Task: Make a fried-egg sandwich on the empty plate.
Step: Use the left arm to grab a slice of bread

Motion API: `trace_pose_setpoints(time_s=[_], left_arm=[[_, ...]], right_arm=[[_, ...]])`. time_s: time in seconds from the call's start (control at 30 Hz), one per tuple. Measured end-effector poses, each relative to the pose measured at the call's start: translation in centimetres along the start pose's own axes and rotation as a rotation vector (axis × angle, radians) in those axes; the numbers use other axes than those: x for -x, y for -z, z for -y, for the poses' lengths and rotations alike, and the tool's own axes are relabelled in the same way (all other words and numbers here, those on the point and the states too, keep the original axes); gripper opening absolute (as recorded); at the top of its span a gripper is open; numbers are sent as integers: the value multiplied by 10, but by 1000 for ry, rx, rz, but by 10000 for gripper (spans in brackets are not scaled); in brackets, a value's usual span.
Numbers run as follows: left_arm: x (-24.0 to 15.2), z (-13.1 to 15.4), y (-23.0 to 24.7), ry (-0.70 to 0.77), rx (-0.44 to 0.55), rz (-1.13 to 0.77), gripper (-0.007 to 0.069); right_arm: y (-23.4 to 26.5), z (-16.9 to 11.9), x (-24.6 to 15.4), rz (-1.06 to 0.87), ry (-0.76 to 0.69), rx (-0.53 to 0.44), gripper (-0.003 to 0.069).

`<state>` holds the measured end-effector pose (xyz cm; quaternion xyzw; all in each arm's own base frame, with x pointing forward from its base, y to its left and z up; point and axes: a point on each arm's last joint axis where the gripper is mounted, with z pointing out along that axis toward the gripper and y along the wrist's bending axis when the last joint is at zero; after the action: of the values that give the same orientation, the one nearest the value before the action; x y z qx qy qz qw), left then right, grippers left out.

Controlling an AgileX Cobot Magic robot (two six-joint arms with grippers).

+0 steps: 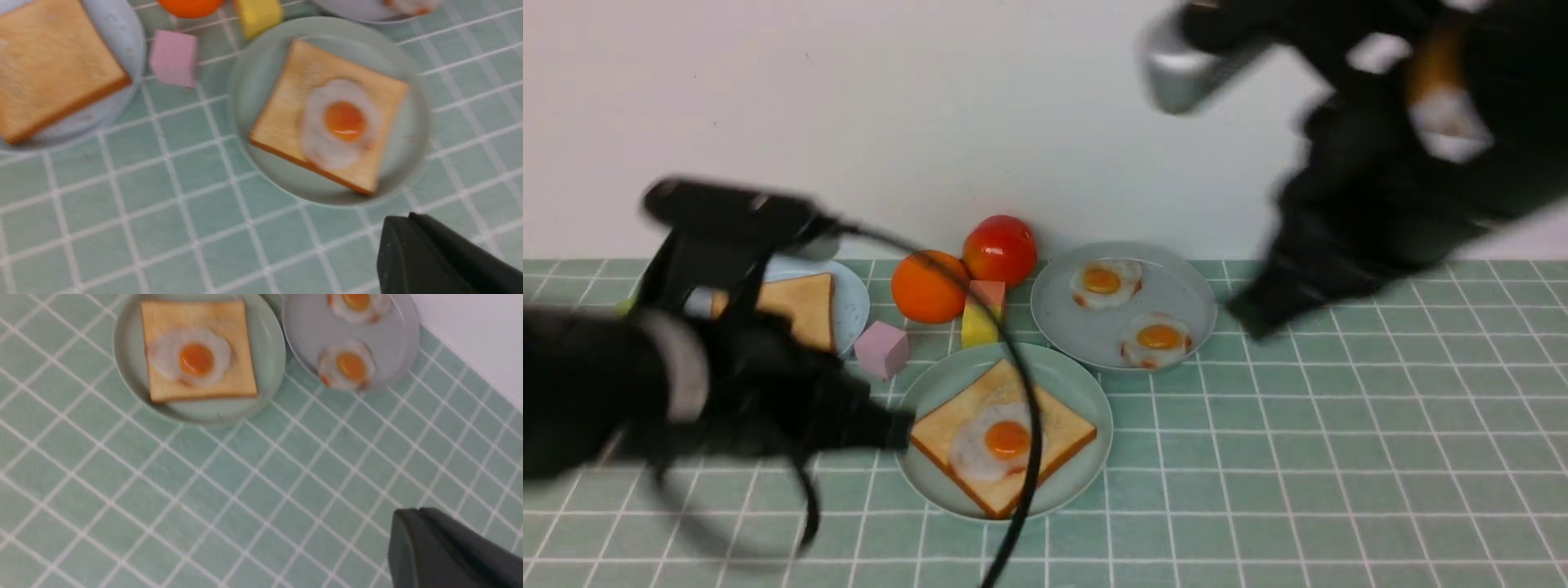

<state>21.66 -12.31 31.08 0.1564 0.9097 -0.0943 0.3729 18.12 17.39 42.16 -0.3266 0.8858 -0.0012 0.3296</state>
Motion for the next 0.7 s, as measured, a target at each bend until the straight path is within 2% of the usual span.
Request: trace_pose_setpoints(time_s=[0.03,0.17,0.2,0.27,0.53,0.6,0.7], left_arm=[[1,-1,-2,5,-3,-6,-13],[25,-41,-34,-75,10,-91,-13],[25,-43,-38,-69,3,-100,-13],[33,-76,-61,-125,3,-129,-13],[43,-152,-125,-281,20,-199,-11],[46,-166,-138,-321,28,-212,9],[48,-180,-157,-398,38,-237,86]], right_arm=[[-1,0,-1,-6,2,0,-14],[21,9,-34,22,-27,4,-15],[22,10,-36,24,-30,4,-15],[35,16,-53,50,-60,5,-15],[59,26,-87,108,-97,11,-12],[66,28,-92,129,-117,15,-10],[73,31,-99,153,-161,21,-9]])
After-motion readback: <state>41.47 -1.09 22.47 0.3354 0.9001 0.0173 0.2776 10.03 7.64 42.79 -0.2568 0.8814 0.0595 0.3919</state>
